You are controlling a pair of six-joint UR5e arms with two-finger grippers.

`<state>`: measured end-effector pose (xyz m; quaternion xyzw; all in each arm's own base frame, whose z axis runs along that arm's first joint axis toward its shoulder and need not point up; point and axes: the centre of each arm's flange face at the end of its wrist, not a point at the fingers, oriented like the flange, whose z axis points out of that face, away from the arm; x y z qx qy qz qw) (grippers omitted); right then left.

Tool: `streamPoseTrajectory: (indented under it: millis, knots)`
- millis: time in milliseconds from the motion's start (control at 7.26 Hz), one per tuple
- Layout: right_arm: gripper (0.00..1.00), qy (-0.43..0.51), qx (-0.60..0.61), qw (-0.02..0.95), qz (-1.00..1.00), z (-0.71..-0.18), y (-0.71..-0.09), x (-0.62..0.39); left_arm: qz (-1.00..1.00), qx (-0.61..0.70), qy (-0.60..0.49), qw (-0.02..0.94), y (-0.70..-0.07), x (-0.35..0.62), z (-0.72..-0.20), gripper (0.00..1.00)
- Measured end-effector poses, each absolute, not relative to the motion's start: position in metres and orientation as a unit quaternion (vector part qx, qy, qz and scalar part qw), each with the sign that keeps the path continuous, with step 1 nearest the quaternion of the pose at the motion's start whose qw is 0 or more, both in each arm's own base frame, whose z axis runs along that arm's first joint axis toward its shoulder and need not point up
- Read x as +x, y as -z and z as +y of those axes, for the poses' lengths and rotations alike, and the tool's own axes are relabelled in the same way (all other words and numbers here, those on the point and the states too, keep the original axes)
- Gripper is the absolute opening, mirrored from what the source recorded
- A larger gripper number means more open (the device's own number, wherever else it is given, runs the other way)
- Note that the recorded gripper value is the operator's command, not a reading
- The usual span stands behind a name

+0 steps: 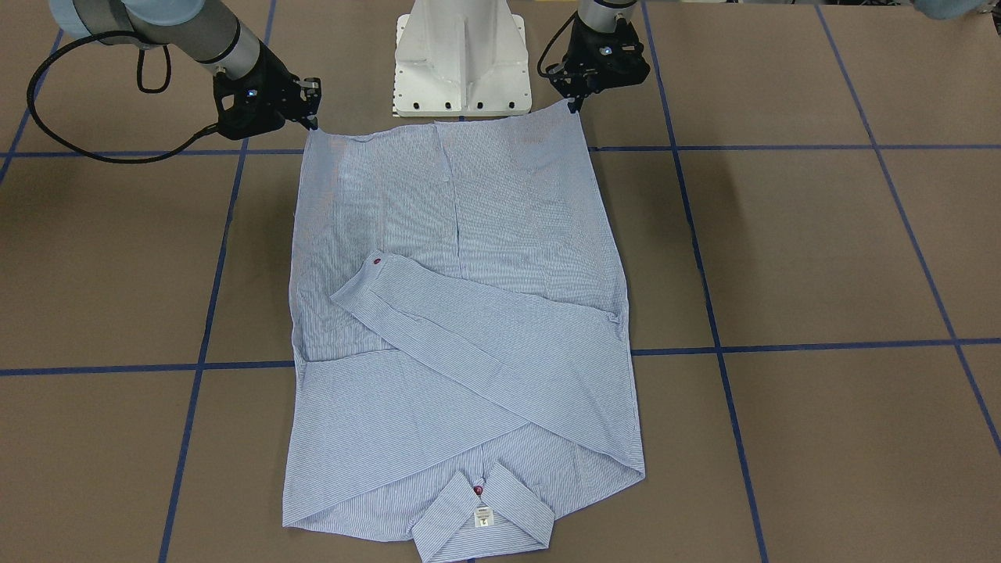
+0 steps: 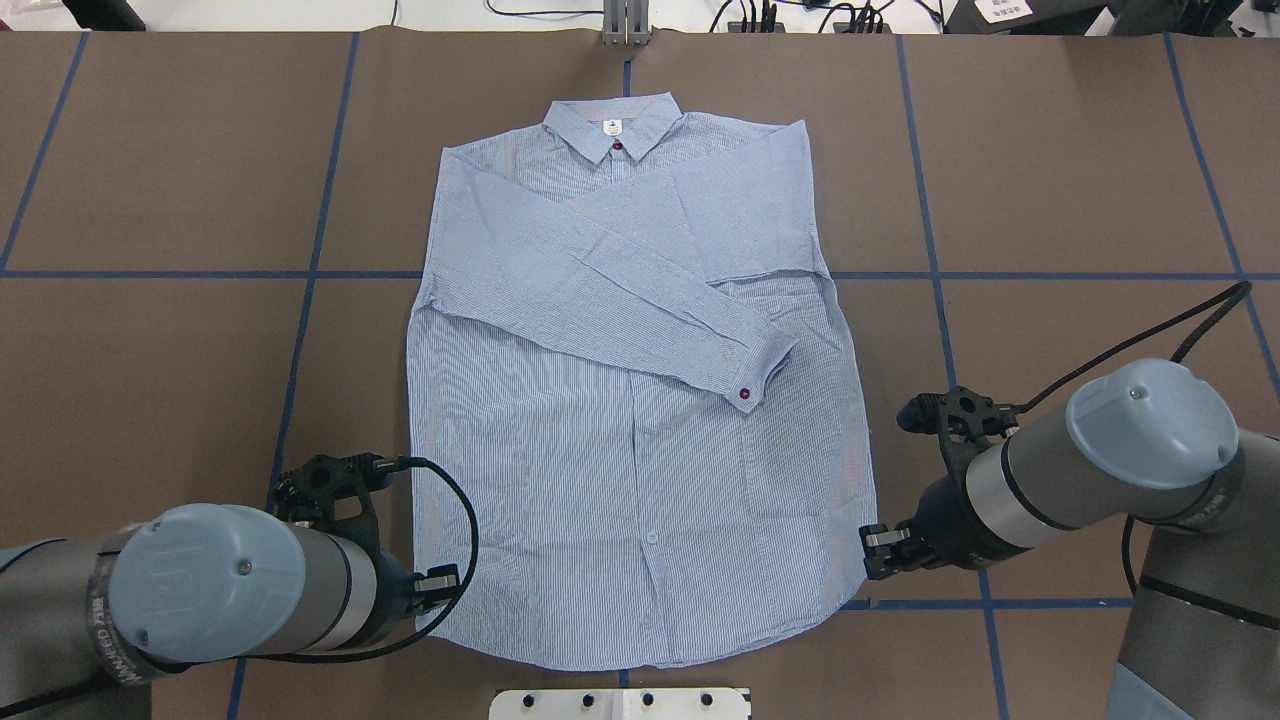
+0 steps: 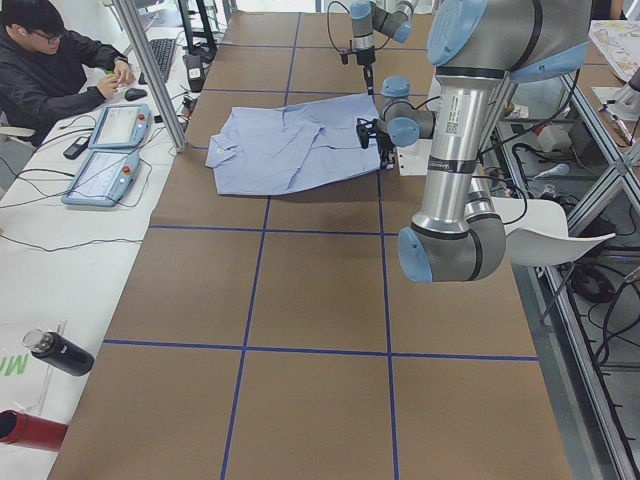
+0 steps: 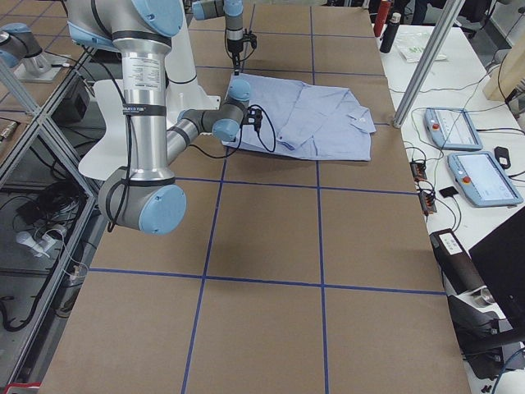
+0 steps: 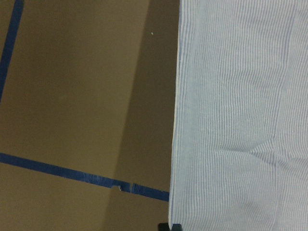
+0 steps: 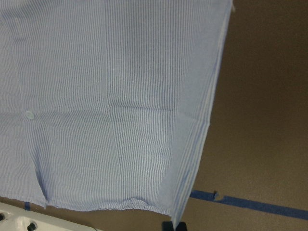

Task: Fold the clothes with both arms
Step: 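Lift the hem with both grippers and fold it toward the collar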

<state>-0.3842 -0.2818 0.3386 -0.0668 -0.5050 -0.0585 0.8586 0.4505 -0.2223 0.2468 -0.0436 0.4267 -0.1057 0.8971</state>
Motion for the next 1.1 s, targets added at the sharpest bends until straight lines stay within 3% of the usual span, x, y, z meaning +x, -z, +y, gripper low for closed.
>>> streamPoseTrajectory:
  millis: [551, 1101]
  knots:
    - [0.0, 0.013, -0.014, 0.851, -0.524, -0.368, -0.31, -0.388, 0.467, 0.01, 0.137, 0.873, -0.213, 0.424, -0.299, 0.0]
    - [0.0, -0.034, 0.0, 0.86, -0.51, -0.426, -0.323, -0.377, 0.457, 0.029, 0.142, 0.878, -0.254, 0.423, -0.358, 0.0]
